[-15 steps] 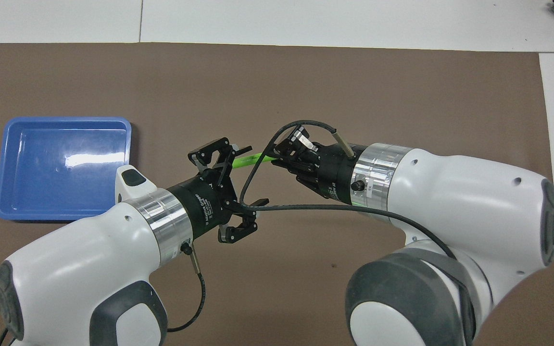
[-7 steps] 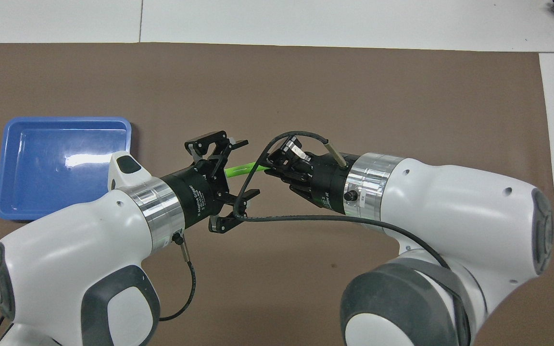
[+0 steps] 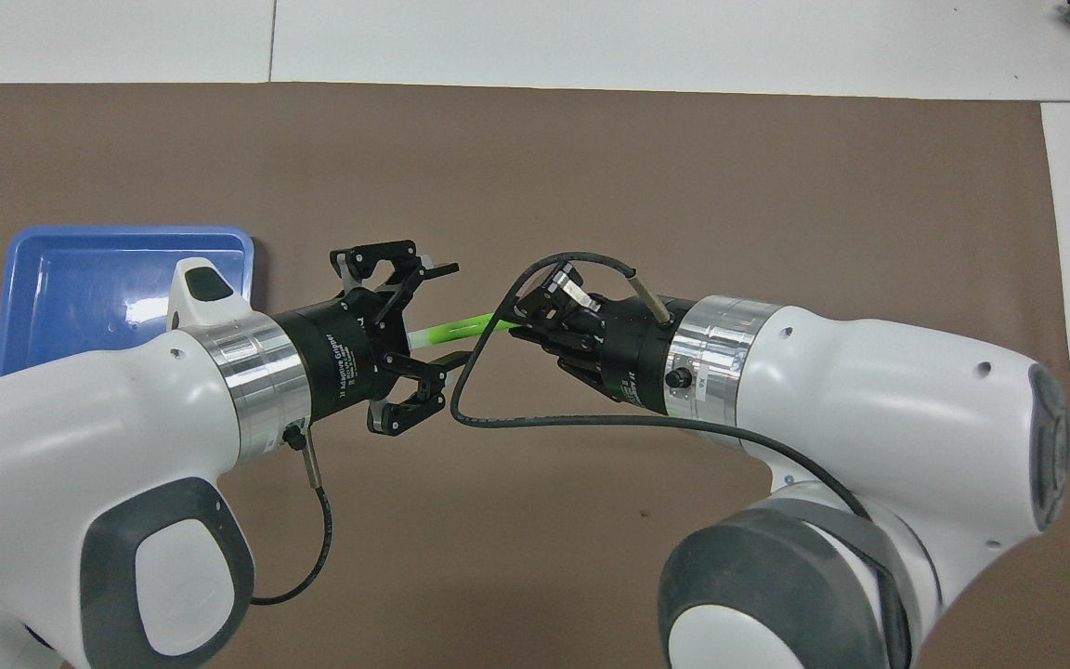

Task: Right arm passes pens to left for tray arrangement
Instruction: 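Close the left gripper on the green pen and open the right gripper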

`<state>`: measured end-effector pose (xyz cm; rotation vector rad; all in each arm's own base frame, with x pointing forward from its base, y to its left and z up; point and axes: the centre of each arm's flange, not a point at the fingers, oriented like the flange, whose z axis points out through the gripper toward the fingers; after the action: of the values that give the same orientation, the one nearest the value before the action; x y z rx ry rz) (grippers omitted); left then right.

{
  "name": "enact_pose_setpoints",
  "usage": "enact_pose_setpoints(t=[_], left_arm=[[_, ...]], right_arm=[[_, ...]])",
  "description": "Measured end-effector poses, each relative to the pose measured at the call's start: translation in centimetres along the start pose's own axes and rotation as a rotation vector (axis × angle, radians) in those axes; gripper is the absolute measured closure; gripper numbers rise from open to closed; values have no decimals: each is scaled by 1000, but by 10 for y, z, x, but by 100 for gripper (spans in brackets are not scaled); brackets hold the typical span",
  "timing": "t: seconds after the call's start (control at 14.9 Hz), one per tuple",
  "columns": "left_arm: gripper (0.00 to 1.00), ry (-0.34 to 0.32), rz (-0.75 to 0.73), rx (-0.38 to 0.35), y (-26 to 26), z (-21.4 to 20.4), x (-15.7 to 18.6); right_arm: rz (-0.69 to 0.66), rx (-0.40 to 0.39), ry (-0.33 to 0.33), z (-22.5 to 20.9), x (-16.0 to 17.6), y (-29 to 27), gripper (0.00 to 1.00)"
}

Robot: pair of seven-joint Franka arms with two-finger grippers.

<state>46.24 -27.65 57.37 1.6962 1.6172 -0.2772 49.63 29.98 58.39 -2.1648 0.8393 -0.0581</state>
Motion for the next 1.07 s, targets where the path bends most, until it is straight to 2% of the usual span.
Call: enact_pose_setpoints(t=[0.2,0.34,0.4,0.54,0.74,0.81,0.94,1.07], left_arm=[[22,0,3,1,0,1,0],[20,1,4,2,0,1,0],[24,1,4,2,0,1,1],[47,1,6,4,-1,2,0],[50,0,8,6,-2,3,-1],[57,1,8,8,-2,3,-1],[80,1,5,10,-4,4,-2],[82,2,1,10,-3,4,-1]], right_arm=[[0,0,0,0,0,0,82],[0,0,0,0,0,0,82],[0,0,0,0,0,0,82],[0,1,1,0,0,0,82],[0,1,1,0,0,0,82],[0,5,4,-1,1,0,82],[4,11,8,-2,2,-1,82],[7,15,5,-2,1,-1,82]])
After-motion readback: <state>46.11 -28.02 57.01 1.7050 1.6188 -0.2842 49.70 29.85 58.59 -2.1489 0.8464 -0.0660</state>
